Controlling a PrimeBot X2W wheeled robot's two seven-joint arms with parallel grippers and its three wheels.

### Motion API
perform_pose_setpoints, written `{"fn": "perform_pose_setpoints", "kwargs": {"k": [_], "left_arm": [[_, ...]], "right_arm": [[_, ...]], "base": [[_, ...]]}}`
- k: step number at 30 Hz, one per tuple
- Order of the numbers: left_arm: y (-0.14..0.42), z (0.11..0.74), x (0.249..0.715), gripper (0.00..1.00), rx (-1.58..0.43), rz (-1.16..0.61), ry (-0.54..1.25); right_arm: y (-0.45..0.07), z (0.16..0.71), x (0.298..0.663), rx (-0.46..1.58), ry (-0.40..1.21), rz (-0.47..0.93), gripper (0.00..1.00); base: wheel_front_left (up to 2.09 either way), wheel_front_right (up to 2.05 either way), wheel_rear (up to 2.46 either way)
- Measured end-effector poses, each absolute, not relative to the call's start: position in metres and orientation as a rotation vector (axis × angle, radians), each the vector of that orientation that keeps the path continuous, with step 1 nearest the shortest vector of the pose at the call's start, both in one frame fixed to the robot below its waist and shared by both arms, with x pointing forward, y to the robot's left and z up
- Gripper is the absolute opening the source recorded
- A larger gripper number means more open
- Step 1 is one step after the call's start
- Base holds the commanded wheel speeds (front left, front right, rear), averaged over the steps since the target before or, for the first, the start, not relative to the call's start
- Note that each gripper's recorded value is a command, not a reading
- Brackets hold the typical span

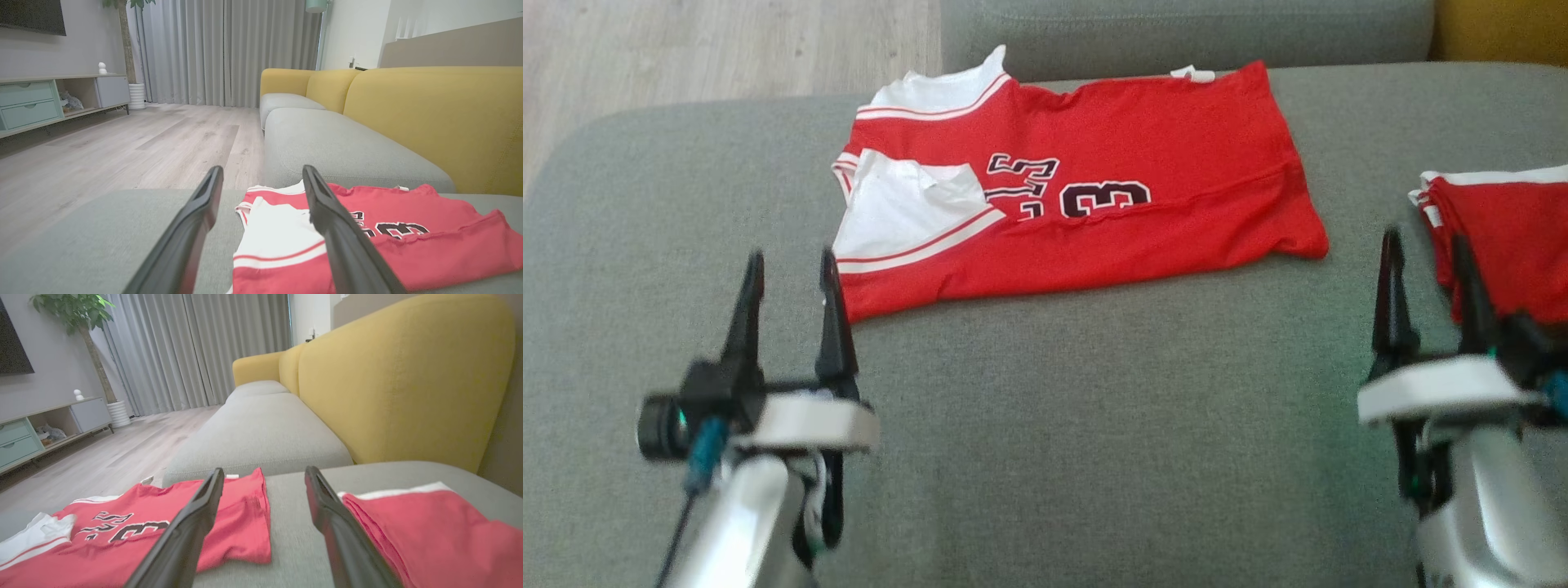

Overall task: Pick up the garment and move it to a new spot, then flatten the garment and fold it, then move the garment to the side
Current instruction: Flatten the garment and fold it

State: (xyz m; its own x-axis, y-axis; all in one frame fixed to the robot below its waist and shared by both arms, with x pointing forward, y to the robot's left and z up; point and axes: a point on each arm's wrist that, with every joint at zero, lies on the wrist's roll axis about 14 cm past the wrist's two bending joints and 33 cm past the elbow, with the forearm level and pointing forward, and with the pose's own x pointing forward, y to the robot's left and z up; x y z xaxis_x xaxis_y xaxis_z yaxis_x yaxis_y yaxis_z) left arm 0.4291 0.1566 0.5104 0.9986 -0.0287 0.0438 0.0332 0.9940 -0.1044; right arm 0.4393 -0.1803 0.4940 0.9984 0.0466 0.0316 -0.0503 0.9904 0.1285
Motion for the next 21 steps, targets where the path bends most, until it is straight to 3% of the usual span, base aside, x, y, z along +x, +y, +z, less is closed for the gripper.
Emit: {"fn": "perform_pose_setpoints", "kwargs": {"k": [6, 12, 21], "left_arm": [[0.162, 0.487, 0.404, 1.00, -0.124, 0.000, 0.014], [0.155, 0.478, 0.409, 1.00, -0.107, -0.041, 0.034], [0.153, 0.419, 0.435, 1.00, -0.044, -0.063, 0.260]], "right_arm": [[-0.170, 0.477, 0.408, 0.144, 0.015, 0.073, 1.00], [-0.173, 0.484, 0.408, 0.150, -0.007, 0.067, 1.00], [-0.172, 0.479, 0.412, 0.154, 0.003, 0.073, 1.00]], "base": [[0.00, 0.00, 0.00], [0.00, 0.00, 0.00], [0.00, 0.00, 0.00]]}}
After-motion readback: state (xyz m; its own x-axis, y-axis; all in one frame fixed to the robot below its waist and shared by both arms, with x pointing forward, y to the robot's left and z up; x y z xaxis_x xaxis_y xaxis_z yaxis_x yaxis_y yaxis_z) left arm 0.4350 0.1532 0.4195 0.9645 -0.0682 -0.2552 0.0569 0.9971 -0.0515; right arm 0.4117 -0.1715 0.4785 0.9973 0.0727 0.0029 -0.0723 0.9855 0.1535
